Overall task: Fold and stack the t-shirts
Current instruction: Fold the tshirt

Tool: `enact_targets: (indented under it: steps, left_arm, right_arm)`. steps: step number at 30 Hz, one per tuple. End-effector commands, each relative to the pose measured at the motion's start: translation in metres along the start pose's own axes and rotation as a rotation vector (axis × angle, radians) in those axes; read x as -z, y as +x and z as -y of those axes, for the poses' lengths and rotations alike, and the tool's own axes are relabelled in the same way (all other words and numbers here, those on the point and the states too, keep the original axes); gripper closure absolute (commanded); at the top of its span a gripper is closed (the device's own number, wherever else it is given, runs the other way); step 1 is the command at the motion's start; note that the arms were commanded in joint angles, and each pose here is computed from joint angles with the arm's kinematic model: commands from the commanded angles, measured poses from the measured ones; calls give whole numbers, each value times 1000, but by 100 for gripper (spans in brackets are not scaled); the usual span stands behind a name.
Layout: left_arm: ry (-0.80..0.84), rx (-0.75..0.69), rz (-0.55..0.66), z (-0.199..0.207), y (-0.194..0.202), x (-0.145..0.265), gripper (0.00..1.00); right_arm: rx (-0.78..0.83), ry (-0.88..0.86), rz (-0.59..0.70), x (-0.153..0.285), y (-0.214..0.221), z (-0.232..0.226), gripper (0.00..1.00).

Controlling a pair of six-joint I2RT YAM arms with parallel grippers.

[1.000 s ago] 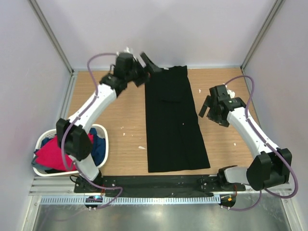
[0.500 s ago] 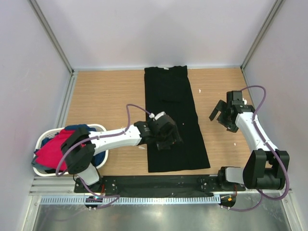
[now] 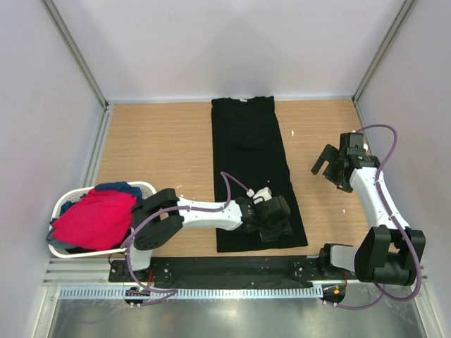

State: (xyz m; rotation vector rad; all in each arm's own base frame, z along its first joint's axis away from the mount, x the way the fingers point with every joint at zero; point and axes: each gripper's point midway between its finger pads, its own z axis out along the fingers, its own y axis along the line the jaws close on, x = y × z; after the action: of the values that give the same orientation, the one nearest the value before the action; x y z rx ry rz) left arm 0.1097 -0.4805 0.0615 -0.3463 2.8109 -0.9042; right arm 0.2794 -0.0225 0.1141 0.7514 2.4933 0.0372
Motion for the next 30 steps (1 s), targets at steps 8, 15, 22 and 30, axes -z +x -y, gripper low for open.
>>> enact_targets:
  steps: [8,15,22,30]
  left_arm:
    - [-39,42,73,8,3,3,44]
    - [-102,66,42,-8,11,-3,48]
    - [-129,55,30,-10,17,-9,48]
    - [-138,54,21,-11,22,-13,51]
  right_arm:
    - [15,-80,60,17,-19,-14,0]
    - [15,-115,40,18,-15,-20,0]
    - [17,-129,26,18,-13,-23,0]
    - [18,-134,17,16,-11,-23,0]
